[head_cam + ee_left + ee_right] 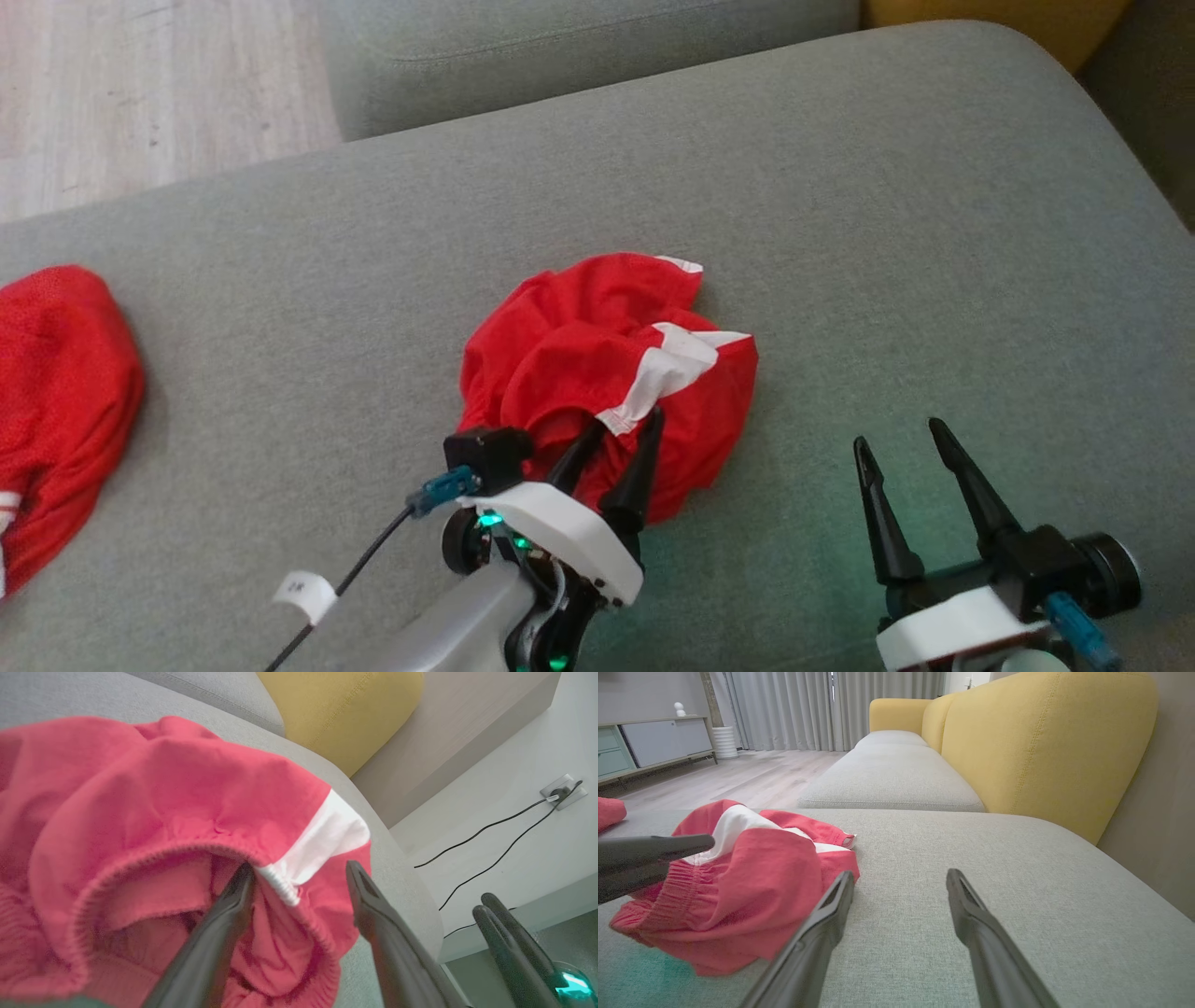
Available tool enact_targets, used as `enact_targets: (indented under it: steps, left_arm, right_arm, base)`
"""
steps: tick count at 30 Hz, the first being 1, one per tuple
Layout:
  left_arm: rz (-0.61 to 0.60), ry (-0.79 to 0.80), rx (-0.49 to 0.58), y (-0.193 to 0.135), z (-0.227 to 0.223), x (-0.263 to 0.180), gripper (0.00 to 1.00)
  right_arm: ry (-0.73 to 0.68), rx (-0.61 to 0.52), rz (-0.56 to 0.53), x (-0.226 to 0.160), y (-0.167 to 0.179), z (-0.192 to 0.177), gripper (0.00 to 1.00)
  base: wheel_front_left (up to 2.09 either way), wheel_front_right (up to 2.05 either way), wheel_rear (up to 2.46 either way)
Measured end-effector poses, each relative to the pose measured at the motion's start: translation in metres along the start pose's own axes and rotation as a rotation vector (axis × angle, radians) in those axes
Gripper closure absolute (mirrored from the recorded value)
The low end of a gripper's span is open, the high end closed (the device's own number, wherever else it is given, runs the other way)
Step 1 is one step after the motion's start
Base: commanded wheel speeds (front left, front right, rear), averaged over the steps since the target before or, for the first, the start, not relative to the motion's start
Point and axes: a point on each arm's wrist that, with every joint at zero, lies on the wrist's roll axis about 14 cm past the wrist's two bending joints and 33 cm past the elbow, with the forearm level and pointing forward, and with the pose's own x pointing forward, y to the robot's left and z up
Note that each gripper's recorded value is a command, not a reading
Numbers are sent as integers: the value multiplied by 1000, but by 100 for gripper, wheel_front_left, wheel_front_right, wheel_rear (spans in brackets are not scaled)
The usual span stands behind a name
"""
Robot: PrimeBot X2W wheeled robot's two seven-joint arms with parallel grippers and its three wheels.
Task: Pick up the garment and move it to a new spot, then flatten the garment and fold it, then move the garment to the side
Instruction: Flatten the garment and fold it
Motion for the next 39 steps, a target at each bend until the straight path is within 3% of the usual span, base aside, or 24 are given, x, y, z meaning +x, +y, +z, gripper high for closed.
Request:
enact_targets:
  steps: [2,3,4,6,11,18,28,33,36,39]
  left_arm:
    - [-4,7,-1,-1,-2,2,0]
    - [-6,14,2,-2,-5,2,9]
    - [-5,15,5,-1,-6,2,52]
    - [8,9,14,1,-6,2,100]
    - [-16,-3,28,-6,-6,3,100]
    - [-174,-21,142,-46,16,17,100]
    - [-448,-124,422,-145,107,47,100]
    - [-554,-190,430,-195,149,46,100]
    - [-544,-164,383,-189,147,44,100]
    - [-462,-69,356,-149,119,43,100]
  right_arm:
    - [-1,0,-8,-1,-2,0,0]
    - [-3,0,-10,-2,-3,1,0]
    - [-4,0,-12,-2,-3,1,0]
    - [-7,0,-17,-3,-4,2,0]
    - [-16,0,-25,-6,-6,4,0]
    - [-33,2,-33,-13,-7,8,0]
    - [-50,24,-50,-24,-7,12,0]
    - [-52,23,-82,-28,-16,12,0]
    - [-57,20,-99,-28,-22,14,0]
    - [-64,17,-111,-27,-27,16,0]
  base:
    - [0,0,0]
    - [0,0,0]
    - [0,0,0]
    - [0,0,0]
    - [0,0,0]
    - [0,0,0]
    - [0,0,0]
    - [0,0,0]
    - [0,0,0]
    - [0,0,0]
